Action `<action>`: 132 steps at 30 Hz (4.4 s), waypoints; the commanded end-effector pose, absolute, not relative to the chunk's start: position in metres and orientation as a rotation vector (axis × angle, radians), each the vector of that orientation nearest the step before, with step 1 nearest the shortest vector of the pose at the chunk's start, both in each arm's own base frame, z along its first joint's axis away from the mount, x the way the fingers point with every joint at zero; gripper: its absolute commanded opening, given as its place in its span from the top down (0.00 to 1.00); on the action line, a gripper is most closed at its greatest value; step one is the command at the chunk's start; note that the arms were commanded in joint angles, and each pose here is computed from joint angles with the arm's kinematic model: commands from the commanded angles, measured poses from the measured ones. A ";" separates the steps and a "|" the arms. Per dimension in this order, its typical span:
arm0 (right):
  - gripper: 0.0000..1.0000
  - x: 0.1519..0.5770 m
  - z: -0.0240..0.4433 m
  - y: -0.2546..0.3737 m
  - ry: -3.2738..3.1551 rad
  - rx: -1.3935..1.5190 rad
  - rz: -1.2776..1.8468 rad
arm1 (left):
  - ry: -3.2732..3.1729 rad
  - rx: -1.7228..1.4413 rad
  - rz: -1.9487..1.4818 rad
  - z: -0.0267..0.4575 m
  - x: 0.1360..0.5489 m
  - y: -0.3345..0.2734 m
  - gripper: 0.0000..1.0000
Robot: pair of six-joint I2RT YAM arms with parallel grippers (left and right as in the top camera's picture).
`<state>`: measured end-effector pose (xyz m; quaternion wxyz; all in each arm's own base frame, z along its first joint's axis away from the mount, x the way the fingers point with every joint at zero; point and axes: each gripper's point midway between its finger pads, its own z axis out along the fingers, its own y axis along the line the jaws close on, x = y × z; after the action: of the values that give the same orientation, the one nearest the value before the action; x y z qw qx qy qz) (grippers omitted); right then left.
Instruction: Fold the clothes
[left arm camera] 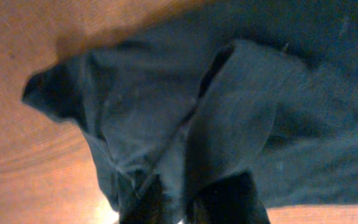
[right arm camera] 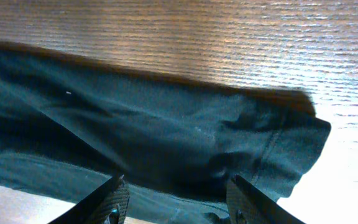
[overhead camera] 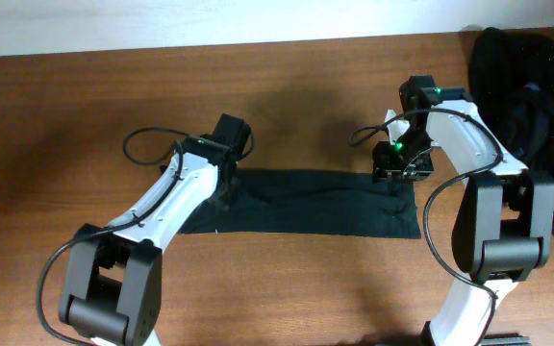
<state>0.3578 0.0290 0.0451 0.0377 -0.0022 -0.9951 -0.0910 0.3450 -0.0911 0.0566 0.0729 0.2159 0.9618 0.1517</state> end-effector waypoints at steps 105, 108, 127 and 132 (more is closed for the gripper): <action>0.96 0.337 0.000 0.062 -3.029 0.096 -0.385 | 2.764 0.118 0.273 0.035 0.353 -0.083 0.99; 0.96 0.337 0.000 0.062 -3.029 0.096 -0.384 | 2.760 0.114 0.293 0.035 0.353 -0.080 0.99; 0.95 0.330 -0.002 0.049 -3.013 0.100 -0.272 | 2.696 0.018 0.510 0.006 0.339 -0.032 0.92; 0.95 0.331 -0.002 0.047 -3.015 0.097 -0.257 | 2.665 -0.081 0.504 0.014 0.352 -0.014 0.92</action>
<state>0.3357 0.0511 0.0023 0.0487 0.0254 -0.9934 -0.1006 0.3505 -0.0338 0.0097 0.2080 -0.0030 0.9654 0.1574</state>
